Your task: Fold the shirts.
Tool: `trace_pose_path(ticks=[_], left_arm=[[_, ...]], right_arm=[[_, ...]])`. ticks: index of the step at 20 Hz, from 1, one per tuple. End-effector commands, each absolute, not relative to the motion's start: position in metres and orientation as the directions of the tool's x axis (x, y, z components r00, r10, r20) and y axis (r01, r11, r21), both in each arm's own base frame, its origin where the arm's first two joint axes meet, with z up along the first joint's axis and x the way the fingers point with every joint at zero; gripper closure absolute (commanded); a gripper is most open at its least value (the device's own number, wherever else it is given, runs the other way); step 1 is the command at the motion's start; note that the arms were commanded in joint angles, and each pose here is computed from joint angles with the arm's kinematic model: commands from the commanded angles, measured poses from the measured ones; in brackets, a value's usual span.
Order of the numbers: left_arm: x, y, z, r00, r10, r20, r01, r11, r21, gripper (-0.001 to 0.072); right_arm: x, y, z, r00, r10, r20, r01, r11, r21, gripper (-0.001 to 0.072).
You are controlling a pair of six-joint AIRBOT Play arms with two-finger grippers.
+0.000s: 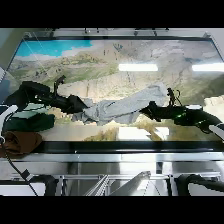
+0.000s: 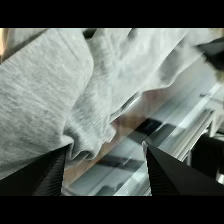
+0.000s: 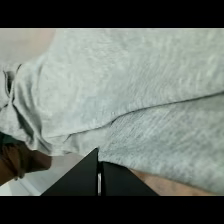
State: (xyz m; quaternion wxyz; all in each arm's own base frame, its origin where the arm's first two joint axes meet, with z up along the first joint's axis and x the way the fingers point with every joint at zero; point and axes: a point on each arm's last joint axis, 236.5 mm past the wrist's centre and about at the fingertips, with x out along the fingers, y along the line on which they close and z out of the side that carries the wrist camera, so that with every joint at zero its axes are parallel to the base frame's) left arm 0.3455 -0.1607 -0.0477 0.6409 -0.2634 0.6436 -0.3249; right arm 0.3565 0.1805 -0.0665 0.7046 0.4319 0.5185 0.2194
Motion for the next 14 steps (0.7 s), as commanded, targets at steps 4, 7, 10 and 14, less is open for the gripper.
trace_pose_path(ticks=[4, 7, 10, 14], left_arm=[[0.330, -0.134, -0.080, -0.110, -0.604, -0.789, 0.075, 0.787, -0.613, 0.0688], [0.346, -0.148, -0.079, -0.042, -0.615, -0.788, 0.087, 0.783, -0.616, 0.0689], [0.354, -0.182, -0.050, -0.019, -0.722, -0.692, 0.141, 0.683, -0.717, 0.0689], [0.356, -0.189, -0.019, 0.015, -0.739, -0.673, 0.210, 0.661, -0.721, 0.0689]], right_arm=[[0.354, 0.187, -0.040, 0.371, 0.787, -0.493, 0.079, 0.502, 0.861, 0.0696], [0.350, 0.191, -0.021, 0.369, 0.807, -0.461, 0.032, 0.485, 0.874, 0.0695], [0.340, 0.198, 0.025, 0.380, 0.836, -0.395, -0.083, 0.456, 0.886, 0.0696], [0.330, 0.194, 0.094, 0.462, 0.831, -0.310, -0.208, 0.441, 0.873, 0.0696]])
